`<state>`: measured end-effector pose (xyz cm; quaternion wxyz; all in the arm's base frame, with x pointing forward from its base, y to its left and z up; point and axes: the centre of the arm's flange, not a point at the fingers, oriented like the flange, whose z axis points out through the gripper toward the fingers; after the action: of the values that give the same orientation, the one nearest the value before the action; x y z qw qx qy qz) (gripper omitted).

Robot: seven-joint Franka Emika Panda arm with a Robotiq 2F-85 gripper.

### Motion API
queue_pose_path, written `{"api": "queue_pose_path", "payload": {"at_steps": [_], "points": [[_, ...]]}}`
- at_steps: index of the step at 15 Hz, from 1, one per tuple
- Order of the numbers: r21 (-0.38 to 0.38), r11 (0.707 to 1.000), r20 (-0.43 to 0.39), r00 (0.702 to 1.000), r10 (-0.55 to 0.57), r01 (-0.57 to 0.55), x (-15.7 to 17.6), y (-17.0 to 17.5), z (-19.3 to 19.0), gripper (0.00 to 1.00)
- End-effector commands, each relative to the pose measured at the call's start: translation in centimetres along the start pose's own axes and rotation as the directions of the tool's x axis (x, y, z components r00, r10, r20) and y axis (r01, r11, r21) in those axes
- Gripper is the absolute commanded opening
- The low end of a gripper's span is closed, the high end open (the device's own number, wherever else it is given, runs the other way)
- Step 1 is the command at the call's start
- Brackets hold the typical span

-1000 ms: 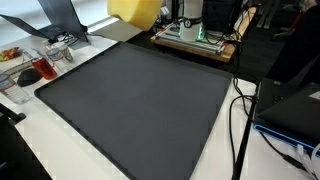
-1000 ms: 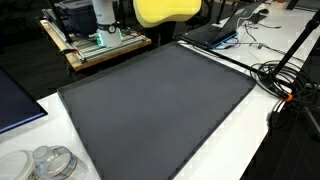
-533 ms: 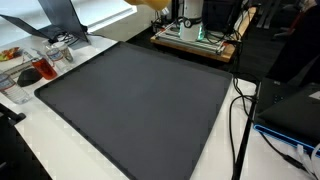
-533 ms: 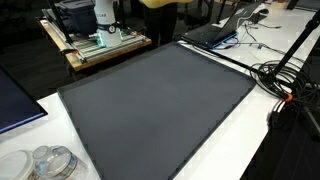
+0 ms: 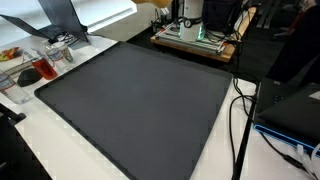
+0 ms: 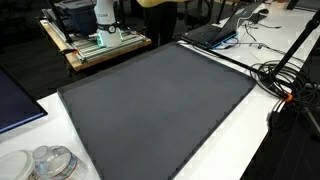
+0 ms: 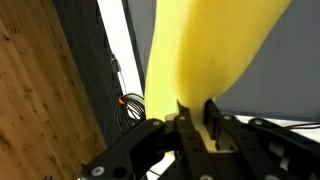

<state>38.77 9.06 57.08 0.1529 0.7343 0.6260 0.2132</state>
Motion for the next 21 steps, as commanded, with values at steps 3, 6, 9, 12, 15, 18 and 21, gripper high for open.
{"api": "queue_pose_path", "payload": {"at_steps": [3, 6, 9, 12, 15, 18, 21], "points": [[0.023, 1.000, 0.017, 1.000, 0.011, -0.011, -0.5, -0.4, -1.2, 0.66], [0.030, 0.999, 0.018, 1.000, 0.014, -0.014, -0.6, -0.4, -0.9, 0.87], [0.032, 0.999, 0.019, 1.000, 0.015, -0.015, -0.6, -0.2, -0.8, 1.00], [0.041, 0.998, 0.005, 0.999, 0.043, -0.043, -0.6, 0.2, -0.6, 1.00], [0.082, 0.982, -0.010, 0.985, 0.171, -0.170, -0.5, 1.2, 0.5, 1.00], [0.165, 0.944, -0.004, 0.957, 0.290, -0.285, -0.4, 1.8, 3.0, 1.00], [0.211, 0.885, 0.037, 0.908, 0.416, -0.414, -0.2, 2.1, 6.1, 1.00]]}}
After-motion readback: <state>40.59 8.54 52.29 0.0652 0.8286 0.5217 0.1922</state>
